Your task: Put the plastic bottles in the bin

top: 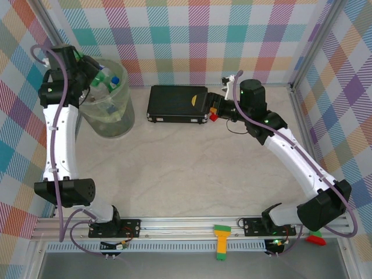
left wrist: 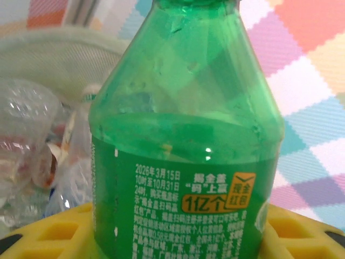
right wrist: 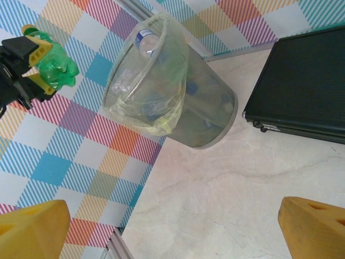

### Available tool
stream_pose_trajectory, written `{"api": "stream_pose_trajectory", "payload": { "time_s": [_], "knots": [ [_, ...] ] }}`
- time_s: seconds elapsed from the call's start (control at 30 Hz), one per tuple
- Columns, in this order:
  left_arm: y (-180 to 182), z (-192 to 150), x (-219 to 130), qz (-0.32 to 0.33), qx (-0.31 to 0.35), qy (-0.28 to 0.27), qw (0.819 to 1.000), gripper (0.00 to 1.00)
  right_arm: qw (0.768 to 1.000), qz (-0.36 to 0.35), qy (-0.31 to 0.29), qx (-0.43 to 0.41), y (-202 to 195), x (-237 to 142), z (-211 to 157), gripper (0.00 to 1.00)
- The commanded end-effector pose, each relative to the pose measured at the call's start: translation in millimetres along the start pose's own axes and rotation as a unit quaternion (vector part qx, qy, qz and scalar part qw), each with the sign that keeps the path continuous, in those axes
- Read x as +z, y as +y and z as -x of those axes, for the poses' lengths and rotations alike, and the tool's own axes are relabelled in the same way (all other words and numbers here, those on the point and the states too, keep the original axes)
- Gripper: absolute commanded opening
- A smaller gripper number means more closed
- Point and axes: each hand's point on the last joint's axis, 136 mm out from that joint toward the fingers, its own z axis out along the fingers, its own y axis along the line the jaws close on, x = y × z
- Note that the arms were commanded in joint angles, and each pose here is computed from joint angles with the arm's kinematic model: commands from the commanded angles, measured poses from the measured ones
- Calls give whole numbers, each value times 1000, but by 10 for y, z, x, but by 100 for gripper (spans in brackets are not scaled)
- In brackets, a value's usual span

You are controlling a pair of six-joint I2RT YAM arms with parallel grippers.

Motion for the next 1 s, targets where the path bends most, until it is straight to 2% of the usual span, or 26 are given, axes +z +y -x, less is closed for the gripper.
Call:
{"api": "stream_pose_trajectory", "payload": {
  "time_s": [0.0, 0.17, 0.37, 0.57, 0.83, 0.97],
  "knots": [
    [167, 85, 33, 38, -32, -18, 999, 48, 1000, 15, -2, -22, 74, 2, -5, 99],
    [304, 211, 127, 41, -134, -81, 987, 48, 1000, 21, 3, -19, 83, 32, -10, 99],
    [404, 308, 288, 27, -267, -136, 954, 48, 1000, 18, 4, -17, 65, 23, -30, 99],
    [441, 402, 491, 16, -336, -175, 925, 50, 1000, 13, 2, -14, 41, 17, -40, 99],
    [631, 514, 611, 65, -332, -221, 915, 50, 1000, 6, -1, -13, 18, 16, -28, 99],
    [579, 605, 671, 76, -274, -229, 931, 50, 1000, 2, -1, -13, -4, 36, -24, 99]
  ]
}}
